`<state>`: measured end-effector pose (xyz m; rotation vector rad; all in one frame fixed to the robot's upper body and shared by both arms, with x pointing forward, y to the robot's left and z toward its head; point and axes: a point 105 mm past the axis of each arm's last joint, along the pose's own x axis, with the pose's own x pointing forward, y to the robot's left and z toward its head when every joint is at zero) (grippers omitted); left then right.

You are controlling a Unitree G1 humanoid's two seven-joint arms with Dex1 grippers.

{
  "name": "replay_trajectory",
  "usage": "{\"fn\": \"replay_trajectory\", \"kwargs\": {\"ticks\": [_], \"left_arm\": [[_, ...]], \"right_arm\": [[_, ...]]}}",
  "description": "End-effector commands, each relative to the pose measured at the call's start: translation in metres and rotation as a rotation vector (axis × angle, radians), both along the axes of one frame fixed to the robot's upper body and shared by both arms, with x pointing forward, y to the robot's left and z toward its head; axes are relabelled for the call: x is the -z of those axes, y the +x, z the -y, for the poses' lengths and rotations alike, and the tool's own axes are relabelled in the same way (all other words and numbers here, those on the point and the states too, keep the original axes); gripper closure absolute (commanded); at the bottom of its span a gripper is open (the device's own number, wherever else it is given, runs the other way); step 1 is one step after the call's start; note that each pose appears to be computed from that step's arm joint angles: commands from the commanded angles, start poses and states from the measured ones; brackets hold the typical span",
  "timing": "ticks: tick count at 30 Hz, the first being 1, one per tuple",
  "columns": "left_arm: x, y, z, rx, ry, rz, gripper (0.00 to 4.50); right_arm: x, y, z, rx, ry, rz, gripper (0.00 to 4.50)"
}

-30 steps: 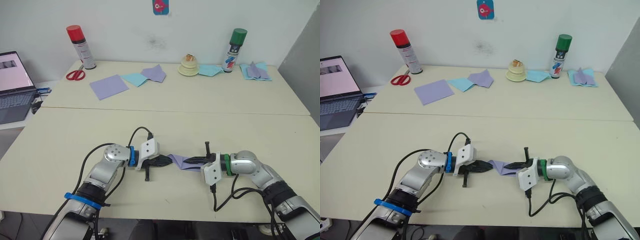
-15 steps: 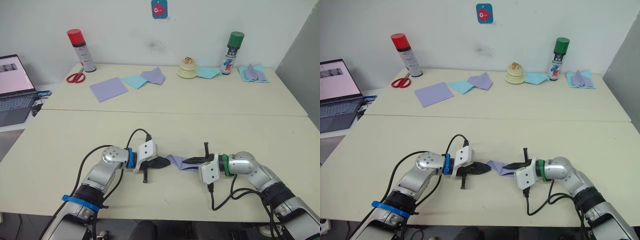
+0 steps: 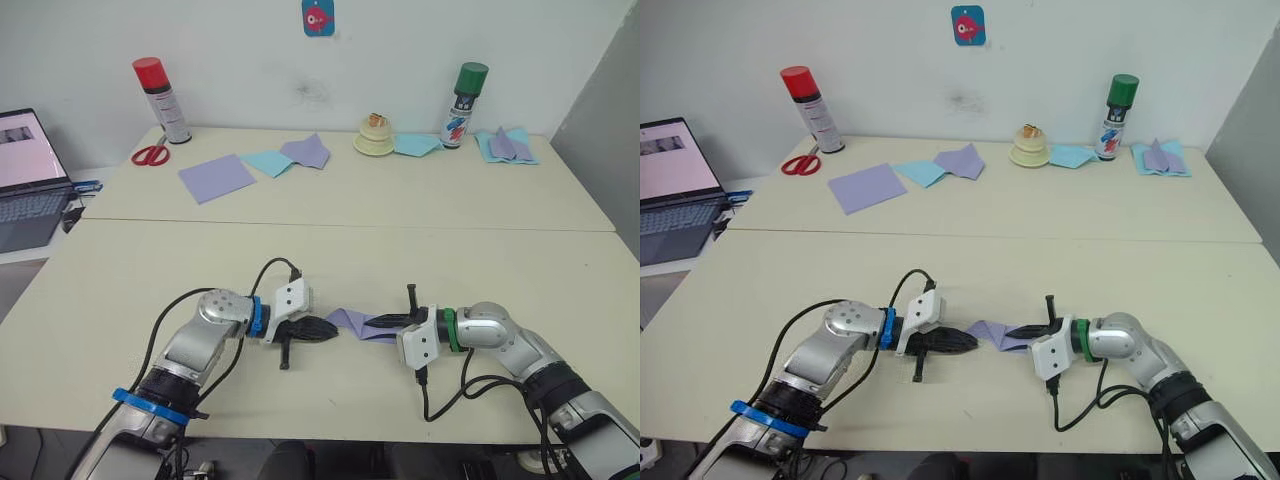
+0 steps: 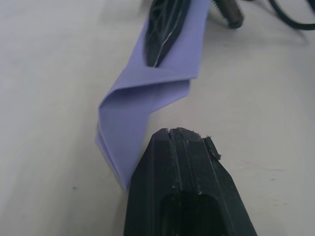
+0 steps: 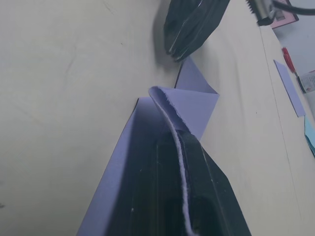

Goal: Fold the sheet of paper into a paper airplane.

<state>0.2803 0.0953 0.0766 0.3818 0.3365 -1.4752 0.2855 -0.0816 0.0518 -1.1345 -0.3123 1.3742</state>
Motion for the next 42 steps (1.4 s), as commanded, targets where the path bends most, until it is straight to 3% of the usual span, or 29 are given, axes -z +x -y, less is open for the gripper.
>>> {"fn": "replay_trajectory", "kwargs": {"ticks": [1,7,13,20,31,42], "left_arm": [[-0.031,-0.003,0.005,0.056,-0.036,0.025,4.5],[-0.045,0.009,0.03,0.022,-0.098,0.13,4.5],[-0.017,0.018,0.045,0.008,-0.069,0.163,4.5],[0.005,0.027,0.039,-0.012,-0.016,0.172,4.5],[0.028,0.033,0.026,-0.059,0.026,0.132,4.5],[0.036,0.031,0.03,-0.084,0.012,0.077,4.5]], "right_arm": [[0.034,-0.006,0.018,0.027,-0.149,-0.1,4.47],[0.037,-0.008,0.02,0.028,-0.159,-0.112,4.47],[0.038,-0.009,0.02,0.028,-0.162,-0.117,4.47],[0.038,-0.009,0.021,0.028,-0.166,-0.117,4.47],[0.038,-0.01,0.022,0.021,-0.168,-0.113,4.47],[0.033,-0.01,0.021,0.031,-0.135,-0.118,4.47]]}}
